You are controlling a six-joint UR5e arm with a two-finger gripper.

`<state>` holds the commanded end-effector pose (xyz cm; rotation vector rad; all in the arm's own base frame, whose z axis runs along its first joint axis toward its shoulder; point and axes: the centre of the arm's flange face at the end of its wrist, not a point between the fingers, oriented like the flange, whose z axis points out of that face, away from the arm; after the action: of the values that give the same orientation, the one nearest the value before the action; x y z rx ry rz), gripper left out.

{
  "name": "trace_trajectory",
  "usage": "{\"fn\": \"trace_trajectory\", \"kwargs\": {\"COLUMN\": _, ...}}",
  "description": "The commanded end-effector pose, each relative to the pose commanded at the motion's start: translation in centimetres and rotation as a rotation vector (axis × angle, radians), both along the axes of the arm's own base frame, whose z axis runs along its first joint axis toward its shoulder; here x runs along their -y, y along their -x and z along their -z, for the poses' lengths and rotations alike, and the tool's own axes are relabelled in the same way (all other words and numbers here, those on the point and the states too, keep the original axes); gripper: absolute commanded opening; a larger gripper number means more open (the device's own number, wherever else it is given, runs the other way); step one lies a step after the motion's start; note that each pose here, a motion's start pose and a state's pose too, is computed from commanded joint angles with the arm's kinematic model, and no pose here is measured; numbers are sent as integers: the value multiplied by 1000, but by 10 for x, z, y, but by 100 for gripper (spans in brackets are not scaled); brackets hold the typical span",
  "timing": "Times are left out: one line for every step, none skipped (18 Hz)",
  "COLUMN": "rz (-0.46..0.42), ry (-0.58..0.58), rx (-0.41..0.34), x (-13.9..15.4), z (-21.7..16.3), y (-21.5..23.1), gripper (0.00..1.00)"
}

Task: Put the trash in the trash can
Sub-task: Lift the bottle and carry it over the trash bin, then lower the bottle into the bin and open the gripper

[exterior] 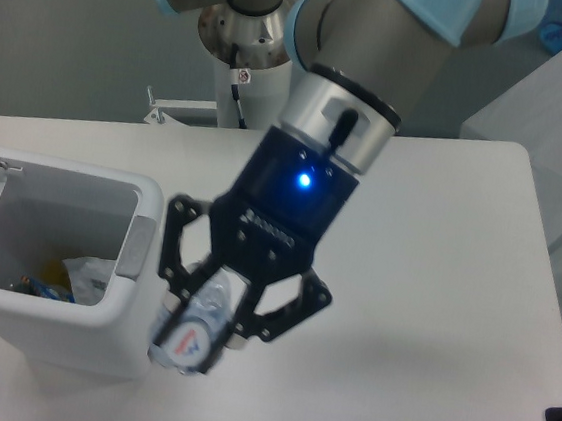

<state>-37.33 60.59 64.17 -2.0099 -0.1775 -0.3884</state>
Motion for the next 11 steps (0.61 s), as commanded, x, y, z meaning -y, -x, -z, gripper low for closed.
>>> {"fn": "trace_trajectory", "kwargs": {"rz": 11, "ry": -13, "rx": 11, "x": 2, "z": -5, "y": -5, "gripper": 13}}
{"fn": "trace_trajectory", "kwargs": {"rz": 20, "ry": -21, "rx": 23, "x": 3, "z": -10, "y": -11, "gripper": 14}}
{"fn": "trace_trajectory", "kwargs": {"rz": 26, "ry": -24, "rx": 38, "x": 3, "z": -15, "y": -20, "gripper": 14}}
{"fn": "trace_trajectory", "kwargs": {"rz": 33, "ry": -20, "rx": 53, "x": 3, "z": -18, "y": -34, "gripper": 14}}
{"fn": "trace_trajectory", "kwargs": {"rz": 45, "ry": -15, "rx": 59, "x": 0, "z": -15, "y": -43, "gripper": 15}}
{"fn": "trace_trajectory", "kwargs": {"rz": 55, "ry": -11, "rx": 62, "x": 0, "z": -14, "y": -52, "gripper": 15}}
{"fn": "trace_trajectory", "kwargs": {"rz": 67, "ry": -1, "rx": 69, "x": -4, "z": -6, "y": -58, "gripper": 15}}
{"fn": "trace_trajectory", "kwargs": {"rz": 78, "ry": 7, "rx": 73, "x": -6, "z": -1, "y": -66, "gripper": 15}}
{"fn": "trace_trajectory", "kwargs": {"rz": 85, "ry": 1, "rx": 65, "x": -8, "z": 4, "y": -71, "gripper": 15}}
{"fn": "trace_trajectory", "kwargs": {"rz": 91, "ry": -6, "rx": 55, "x": -10, "z": 13, "y": -74, "gripper": 15}}
{"fn": "trace_trajectory", "kwargs": {"rz": 101, "ry": -9, "rx": 50, "x": -14, "z": 20, "y": -80, "gripper": 15}}
